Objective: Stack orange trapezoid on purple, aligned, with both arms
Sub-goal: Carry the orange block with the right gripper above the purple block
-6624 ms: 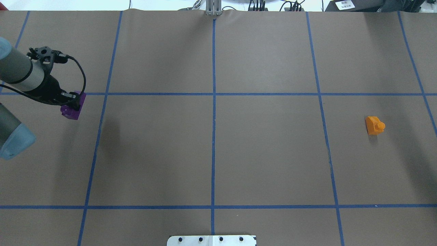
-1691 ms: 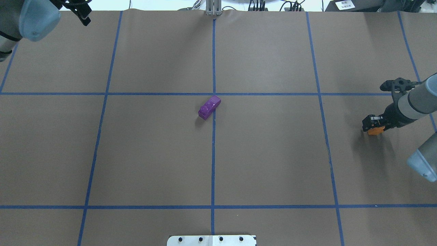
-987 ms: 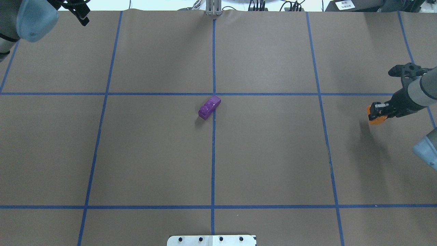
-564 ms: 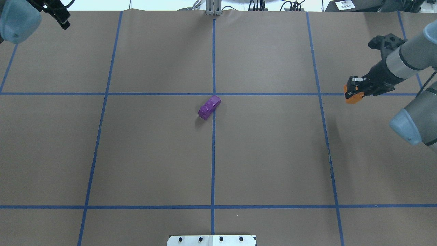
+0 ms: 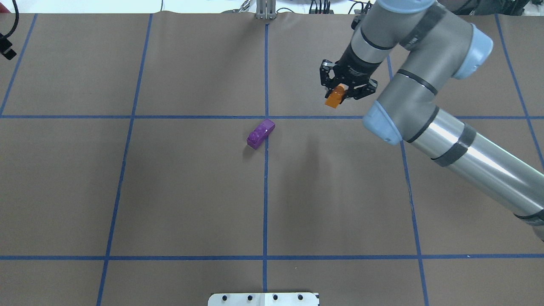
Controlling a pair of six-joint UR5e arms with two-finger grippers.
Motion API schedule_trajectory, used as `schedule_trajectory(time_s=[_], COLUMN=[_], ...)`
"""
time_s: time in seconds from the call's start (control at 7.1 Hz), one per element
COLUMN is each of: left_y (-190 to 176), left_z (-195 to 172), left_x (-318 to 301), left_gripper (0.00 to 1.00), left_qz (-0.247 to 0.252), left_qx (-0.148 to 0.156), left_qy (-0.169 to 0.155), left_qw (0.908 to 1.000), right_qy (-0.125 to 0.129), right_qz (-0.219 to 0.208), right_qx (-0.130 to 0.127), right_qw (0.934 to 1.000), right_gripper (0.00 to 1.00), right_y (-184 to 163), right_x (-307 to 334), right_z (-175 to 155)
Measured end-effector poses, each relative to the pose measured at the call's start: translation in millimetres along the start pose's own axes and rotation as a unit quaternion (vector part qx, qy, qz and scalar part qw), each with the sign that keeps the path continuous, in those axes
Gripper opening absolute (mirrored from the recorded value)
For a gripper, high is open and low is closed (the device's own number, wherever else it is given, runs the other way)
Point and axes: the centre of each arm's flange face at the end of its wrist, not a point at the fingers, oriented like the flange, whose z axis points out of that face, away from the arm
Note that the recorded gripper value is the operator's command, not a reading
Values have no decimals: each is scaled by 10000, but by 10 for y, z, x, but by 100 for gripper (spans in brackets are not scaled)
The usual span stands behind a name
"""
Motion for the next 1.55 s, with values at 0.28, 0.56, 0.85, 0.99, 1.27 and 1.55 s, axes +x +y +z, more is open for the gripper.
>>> schedule_trajectory(time_s=[0.28, 0.56, 0.85, 0.99, 1.27, 1.55], left_y=[372, 529, 556, 559, 561, 561], left_z=[288, 419, 458, 465, 473, 475], left_x=[-340, -445, -472, -474, -478, -480], left_gripper=[100, 100, 100, 100, 100, 100], left_qz=[-293, -428, -463, -466, -468, -473], left_qx=[-205, -315, -350, -357, -362, -364], left_qy=[22, 42, 55, 58, 60, 55], left_qw=[9994, 9986, 9983, 9983, 9982, 9982], right_qy=[49, 238, 444, 555, 641, 654], right_qz=[635, 1226, 1417, 1614, 1891, 1888], right_qx=[-63, 220, 308, 317, 305, 273], right_qw=[9979, 9919, 9884, 9848, 9794, 9795], right_gripper=[0, 0, 0, 0, 0, 0], right_y=[474, 904, 1041, 1045, 1104, 1154], right_x=[-791, -1367, -1461, -1429, -1406, -1410], right_z=[99, 445, 729, 860, 986, 1014])
